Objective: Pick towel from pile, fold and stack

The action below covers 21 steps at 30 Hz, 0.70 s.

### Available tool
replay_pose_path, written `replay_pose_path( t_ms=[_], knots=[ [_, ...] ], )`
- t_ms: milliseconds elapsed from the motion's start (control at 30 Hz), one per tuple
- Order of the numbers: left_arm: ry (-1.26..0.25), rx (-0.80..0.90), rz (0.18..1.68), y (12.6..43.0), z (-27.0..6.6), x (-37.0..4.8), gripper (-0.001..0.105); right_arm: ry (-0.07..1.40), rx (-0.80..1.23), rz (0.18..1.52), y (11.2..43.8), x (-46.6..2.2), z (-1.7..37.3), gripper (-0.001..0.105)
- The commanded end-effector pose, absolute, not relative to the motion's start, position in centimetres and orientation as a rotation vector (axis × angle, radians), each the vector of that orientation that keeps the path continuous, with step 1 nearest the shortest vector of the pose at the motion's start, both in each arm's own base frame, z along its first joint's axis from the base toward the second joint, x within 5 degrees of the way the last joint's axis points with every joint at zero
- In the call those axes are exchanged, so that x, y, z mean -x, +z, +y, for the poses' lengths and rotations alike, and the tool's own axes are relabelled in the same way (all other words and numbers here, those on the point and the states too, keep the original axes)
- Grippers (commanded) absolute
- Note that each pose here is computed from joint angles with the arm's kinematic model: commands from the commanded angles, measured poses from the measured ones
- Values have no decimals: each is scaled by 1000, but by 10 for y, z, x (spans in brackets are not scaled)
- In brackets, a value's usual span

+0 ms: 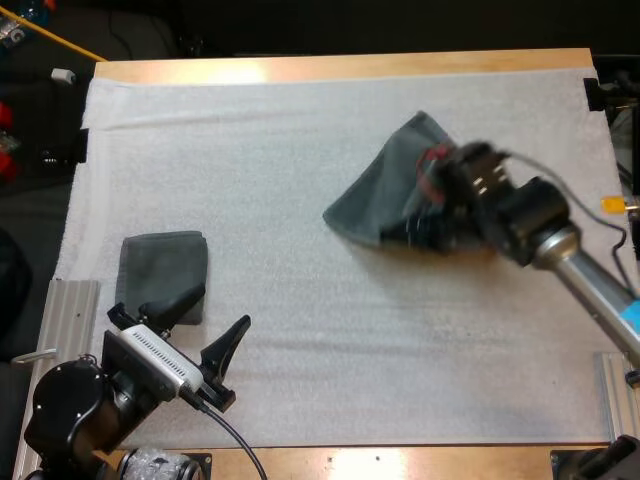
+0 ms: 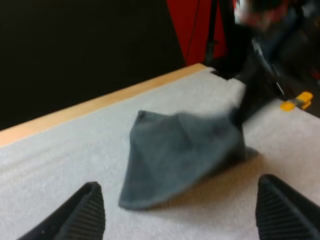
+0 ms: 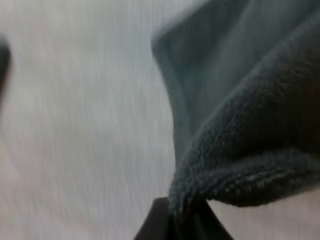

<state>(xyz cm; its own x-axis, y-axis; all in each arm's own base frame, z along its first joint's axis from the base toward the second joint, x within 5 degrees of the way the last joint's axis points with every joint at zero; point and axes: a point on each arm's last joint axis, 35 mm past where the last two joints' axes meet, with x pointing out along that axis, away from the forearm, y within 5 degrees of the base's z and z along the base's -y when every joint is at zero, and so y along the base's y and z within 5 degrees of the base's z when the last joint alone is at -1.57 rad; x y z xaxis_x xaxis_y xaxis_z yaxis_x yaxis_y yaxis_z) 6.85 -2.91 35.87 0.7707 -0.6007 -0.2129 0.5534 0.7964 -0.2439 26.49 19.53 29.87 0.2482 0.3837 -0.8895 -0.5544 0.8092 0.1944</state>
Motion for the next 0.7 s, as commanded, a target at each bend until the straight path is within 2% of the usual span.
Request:
replay_pose_path(
  t_ms=[0, 67, 200, 400, 500, 567, 633, 667],
  knots=[
    [-644, 174, 258, 364, -30, -68, 61, 679, 216, 1207, 295, -254, 199, 0],
    [-644, 173, 250, 365, -30, -68, 61, 733, 270, 1249, 280, -234, 213, 0],
    [-653, 174, 249, 365, -30, -68, 61, 810, 319, 1251, 264, -208, 236, 0],
    [-683, 176, 251, 365, -31, -68, 61, 873, 231, 1146, 265, -188, 270, 2],
    [-682, 176, 251, 365, -31, -68, 61, 881, 189, 1119, 268, -187, 277, 28],
    [-692, 177, 252, 365, -31, -67, 61, 887, 187, 1149, 267, -185, 276, 63],
    [-708, 178, 253, 365, -31, -67, 61, 885, 196, 1181, 266, -183, 273, 79],
    [-721, 179, 254, 365, -32, -67, 61, 871, 210, 1194, 266, -181, 270, 80]
  ],
)
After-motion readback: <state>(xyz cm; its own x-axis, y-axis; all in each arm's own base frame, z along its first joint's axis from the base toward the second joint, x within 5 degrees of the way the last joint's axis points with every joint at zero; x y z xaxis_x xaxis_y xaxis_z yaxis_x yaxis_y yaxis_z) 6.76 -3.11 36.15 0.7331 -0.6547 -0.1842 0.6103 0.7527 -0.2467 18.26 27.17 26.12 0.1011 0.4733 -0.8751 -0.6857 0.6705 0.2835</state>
